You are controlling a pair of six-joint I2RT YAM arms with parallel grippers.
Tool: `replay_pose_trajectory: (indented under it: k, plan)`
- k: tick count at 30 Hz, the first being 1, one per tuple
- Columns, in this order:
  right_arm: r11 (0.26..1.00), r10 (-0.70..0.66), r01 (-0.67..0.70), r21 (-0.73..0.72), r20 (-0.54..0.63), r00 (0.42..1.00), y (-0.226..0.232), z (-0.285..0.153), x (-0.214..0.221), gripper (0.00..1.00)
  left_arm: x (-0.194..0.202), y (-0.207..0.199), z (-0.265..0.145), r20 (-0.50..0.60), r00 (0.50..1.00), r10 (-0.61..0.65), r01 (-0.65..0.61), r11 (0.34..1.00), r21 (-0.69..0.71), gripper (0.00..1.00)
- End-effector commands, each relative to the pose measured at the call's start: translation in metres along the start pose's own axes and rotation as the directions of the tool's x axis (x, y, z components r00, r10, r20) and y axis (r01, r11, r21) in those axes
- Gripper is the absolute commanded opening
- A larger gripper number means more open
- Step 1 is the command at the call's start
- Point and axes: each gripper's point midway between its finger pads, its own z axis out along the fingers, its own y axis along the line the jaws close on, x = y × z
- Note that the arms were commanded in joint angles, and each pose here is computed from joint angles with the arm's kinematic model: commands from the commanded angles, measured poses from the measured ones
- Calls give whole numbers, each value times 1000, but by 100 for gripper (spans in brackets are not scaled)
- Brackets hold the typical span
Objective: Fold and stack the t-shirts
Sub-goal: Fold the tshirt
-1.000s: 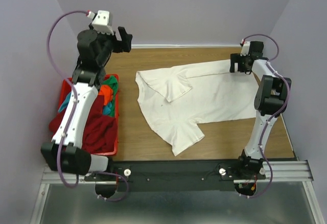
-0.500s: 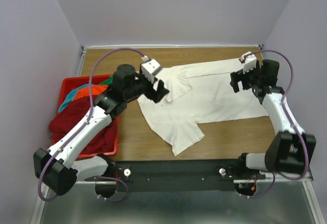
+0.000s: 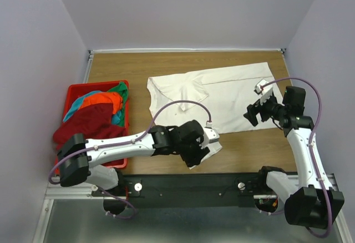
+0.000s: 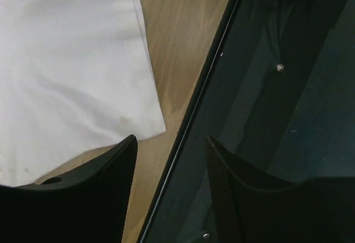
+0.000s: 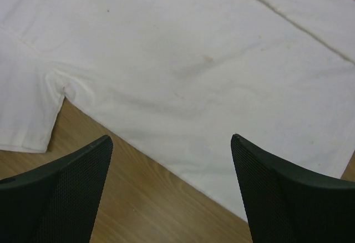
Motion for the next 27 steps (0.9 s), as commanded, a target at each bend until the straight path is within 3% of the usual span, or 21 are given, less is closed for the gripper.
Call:
replay_pose_trajectory:
  k: [1, 5, 11, 22, 27]
  plan:
    - [990, 117, -107, 92, -113, 987, -7, -5, 28, 93, 21, 2, 18, -68, 995, -70, 64, 993, -99, 57]
    - [984, 150, -137, 112, -120, 981, -11, -2, 32, 91, 43, 3, 48, -157, 985, -65, 43, 989, -141, 54]
    - [979, 172, -155, 130, -126, 977, -16, 0, 37, 91, 58, 5, 71, -209, 977, -50, 14, 985, -170, 49]
    - [978, 180, -165, 128, -122, 976, -16, 1, 38, 91, 78, 17, 79, -274, 960, -58, -12, 969, -246, 46]
    - [977, 184, -168, 131, -121, 975, -16, 0, 38, 91, 94, 26, 83, -319, 945, -70, -25, 958, -285, 38]
